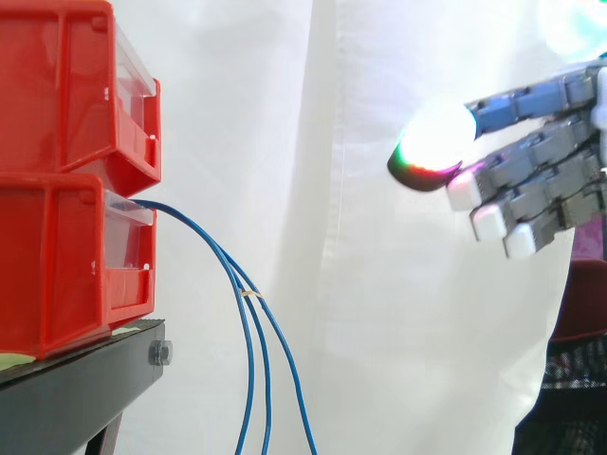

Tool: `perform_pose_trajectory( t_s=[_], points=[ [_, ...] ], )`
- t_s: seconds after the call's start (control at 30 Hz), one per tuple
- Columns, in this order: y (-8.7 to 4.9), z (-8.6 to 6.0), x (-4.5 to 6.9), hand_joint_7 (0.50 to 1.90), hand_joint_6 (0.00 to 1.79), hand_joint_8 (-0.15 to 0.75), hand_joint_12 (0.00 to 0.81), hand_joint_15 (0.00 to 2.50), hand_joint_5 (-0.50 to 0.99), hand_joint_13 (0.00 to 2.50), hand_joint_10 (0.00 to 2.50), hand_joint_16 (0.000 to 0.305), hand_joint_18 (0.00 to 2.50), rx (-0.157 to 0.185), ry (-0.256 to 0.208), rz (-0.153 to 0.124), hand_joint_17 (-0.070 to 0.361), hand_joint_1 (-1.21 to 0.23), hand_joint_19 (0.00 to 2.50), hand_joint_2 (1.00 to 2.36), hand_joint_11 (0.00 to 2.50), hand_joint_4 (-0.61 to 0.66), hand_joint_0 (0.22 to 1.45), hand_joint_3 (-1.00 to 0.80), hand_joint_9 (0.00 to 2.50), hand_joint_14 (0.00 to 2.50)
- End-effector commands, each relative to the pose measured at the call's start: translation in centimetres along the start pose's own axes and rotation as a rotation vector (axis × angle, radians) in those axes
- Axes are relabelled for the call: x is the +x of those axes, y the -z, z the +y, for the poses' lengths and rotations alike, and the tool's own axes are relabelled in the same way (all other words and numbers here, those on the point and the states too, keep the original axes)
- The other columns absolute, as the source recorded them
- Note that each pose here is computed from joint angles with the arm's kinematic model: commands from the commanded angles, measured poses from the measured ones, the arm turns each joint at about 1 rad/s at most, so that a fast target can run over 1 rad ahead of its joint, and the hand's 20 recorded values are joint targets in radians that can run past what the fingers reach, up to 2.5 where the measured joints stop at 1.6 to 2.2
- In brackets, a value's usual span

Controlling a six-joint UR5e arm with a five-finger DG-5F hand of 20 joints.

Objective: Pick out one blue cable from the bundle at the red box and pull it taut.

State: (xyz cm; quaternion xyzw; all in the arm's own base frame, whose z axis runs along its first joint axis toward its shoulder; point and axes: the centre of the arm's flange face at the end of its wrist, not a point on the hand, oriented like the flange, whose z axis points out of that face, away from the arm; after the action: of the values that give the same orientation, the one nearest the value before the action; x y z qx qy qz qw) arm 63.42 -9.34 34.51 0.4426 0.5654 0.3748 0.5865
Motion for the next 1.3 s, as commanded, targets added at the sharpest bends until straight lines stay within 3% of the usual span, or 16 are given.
perform_pose_trajectory(
  t_s=[0.0,0.1,0.2,0.33,0.47,0.57,0.63,0.73,0.8,0.9,1.07,1.13,1.27],
  points=[
    [-1.1,-1.1,0.5,0.64,0.50,0.277,0.360,0.31,-0.23,0.60,0.01,0.048,0.48,-0.021,-0.004,-0.015,0.109,-0.58,0.45,1.00,0.23,0.16,0.50,-0.50,0.54,0.01],
    [-2.2,-2.0,0.9,0.64,0.50,0.276,0.360,0.33,-0.23,0.60,0.01,0.048,0.47,-0.056,-0.002,-0.042,0.109,-0.58,0.45,1.00,0.23,0.16,0.49,-0.50,0.54,0.01],
    [-2.7,-2.5,1.1,0.64,0.50,0.276,0.361,0.33,-0.23,0.60,0.01,0.048,0.47,-0.063,0.010,-0.058,0.109,-0.58,0.45,1.00,0.23,0.16,0.50,-0.50,0.54,0.01],
    [-4.2,-5.6,2.4,0.64,0.50,0.278,0.363,0.33,-0.23,0.60,0.01,0.049,0.47,-0.054,0.016,-0.060,0.110,-0.58,0.45,1.00,0.24,0.16,0.50,-0.50,0.54,0.01],
    [-5.2,-7.0,3.1,0.65,0.50,0.276,0.365,0.34,-0.23,0.60,0.01,0.049,0.47,-0.066,0.009,-0.064,0.110,-0.58,0.47,1.00,0.24,0.16,0.50,-0.50,0.54,0.01],
    [-6.2,-7.2,3.5,0.66,0.50,0.276,0.366,0.34,-0.22,0.60,0.01,0.049,0.47,-0.099,0.006,-0.076,0.111,-0.58,0.47,1.00,0.25,0.16,0.50,-0.50,0.54,0.01],
    [-6.6,-7.5,3.7,0.67,0.50,0.276,0.367,0.34,-0.22,0.60,0.01,0.049,0.47,-0.101,0.009,-0.077,0.111,-0.58,0.47,1.00,0.24,0.17,0.50,-0.50,0.54,0.01],
    [-8.2,-10.5,4.7,0.67,0.50,0.276,0.367,0.34,-0.22,0.59,0.01,0.050,0.46,-0.070,0.007,-0.077,0.112,-0.58,0.47,1.00,0.24,0.17,0.50,-0.50,0.54,0.01],
    [-9.2,-11.5,4.8,0.68,0.50,0.277,0.368,0.34,-0.22,0.59,0.01,0.050,0.46,-0.068,-0.004,-0.076,0.113,-0.58,0.47,1.00,0.24,0.17,0.50,-0.50,0.55,0.01],
    [-10.4,-11.6,5.2,0.69,0.50,0.274,0.371,0.34,-0.21,0.60,0.01,0.050,0.46,-0.084,-0.026,-0.067,0.113,-0.58,0.47,1.00,0.25,0.17,0.50,-0.50,0.54,0.01],
    [-11.2,-11.9,5.8,0.70,0.50,0.278,0.373,0.35,-0.21,0.60,0.01,0.051,0.46,-0.100,-0.030,-0.064,0.114,-0.58,0.49,1.00,0.25,0.18,0.50,-0.50,0.55,0.01],
    [-11.7,-12.8,6.3,0.71,0.50,0.277,0.375,0.36,-0.20,0.60,0.01,0.051,0.47,-0.109,-0.037,-0.066,0.115,-0.58,0.50,1.00,0.26,0.18,0.50,-0.50,0.55,0.01],
    [-11.9,-12.6,6.1,0.75,0.50,0.278,0.381,0.38,-0.19,0.61,0.01,0.052,0.47,-0.133,-0.053,-0.060,0.118,-0.58,0.51,1.00,0.27,0.18,0.50,-0.50,0.56,0.01]
  ],
)
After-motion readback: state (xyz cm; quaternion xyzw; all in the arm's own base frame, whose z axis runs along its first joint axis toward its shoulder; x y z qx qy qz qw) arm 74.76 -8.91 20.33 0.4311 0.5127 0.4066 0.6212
